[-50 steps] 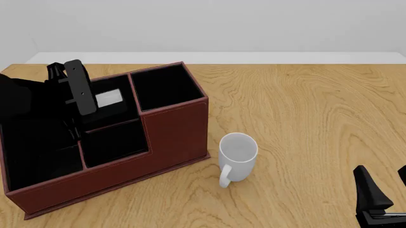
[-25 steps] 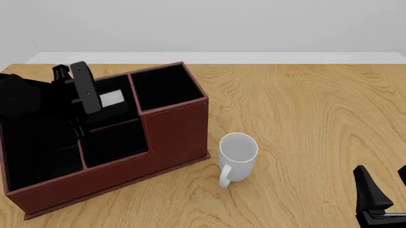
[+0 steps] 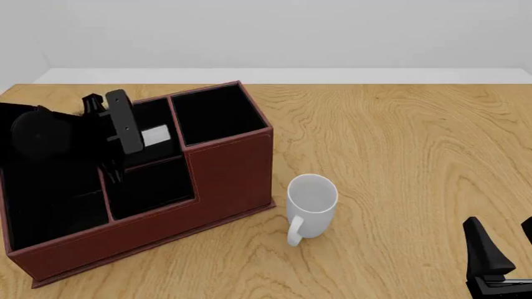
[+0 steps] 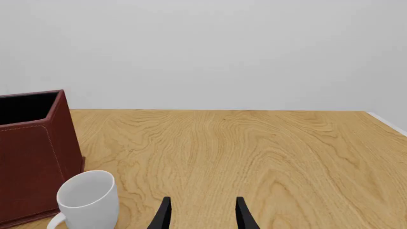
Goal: Pick up the book and place it in the front compartment of the caddy.
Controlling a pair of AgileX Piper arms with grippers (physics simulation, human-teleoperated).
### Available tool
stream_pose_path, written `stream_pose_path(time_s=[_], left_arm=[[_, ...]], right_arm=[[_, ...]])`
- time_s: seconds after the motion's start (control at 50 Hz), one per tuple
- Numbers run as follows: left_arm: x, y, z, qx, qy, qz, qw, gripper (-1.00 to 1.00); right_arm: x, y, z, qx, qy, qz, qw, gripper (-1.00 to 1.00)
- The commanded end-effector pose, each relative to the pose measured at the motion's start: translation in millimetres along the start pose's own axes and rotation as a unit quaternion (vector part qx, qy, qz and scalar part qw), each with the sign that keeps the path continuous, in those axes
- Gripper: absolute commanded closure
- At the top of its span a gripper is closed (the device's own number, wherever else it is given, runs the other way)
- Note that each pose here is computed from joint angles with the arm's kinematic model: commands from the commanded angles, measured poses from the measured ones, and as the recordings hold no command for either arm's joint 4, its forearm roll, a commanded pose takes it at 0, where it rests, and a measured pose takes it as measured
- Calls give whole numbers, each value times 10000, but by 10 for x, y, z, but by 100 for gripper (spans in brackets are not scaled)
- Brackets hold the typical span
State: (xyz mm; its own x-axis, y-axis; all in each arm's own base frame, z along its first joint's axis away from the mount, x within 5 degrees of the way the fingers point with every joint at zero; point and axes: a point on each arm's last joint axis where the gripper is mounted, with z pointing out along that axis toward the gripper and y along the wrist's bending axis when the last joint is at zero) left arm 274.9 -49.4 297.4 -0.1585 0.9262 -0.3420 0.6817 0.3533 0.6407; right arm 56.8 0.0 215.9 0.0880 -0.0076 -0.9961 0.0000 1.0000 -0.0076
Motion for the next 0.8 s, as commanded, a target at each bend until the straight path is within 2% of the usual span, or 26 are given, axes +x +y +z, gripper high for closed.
stream_pose_path(time_s=[0.02, 0.8], left_arm=[[-28, -30, 27, -16, -48, 78, 10000, 100], [85, 11, 178, -94, 82, 37, 9999, 100]], right_arm=[[0, 0, 0, 1, 0, 0, 10000, -100], [0, 0, 0, 0, -1, -1, 10000, -100]])
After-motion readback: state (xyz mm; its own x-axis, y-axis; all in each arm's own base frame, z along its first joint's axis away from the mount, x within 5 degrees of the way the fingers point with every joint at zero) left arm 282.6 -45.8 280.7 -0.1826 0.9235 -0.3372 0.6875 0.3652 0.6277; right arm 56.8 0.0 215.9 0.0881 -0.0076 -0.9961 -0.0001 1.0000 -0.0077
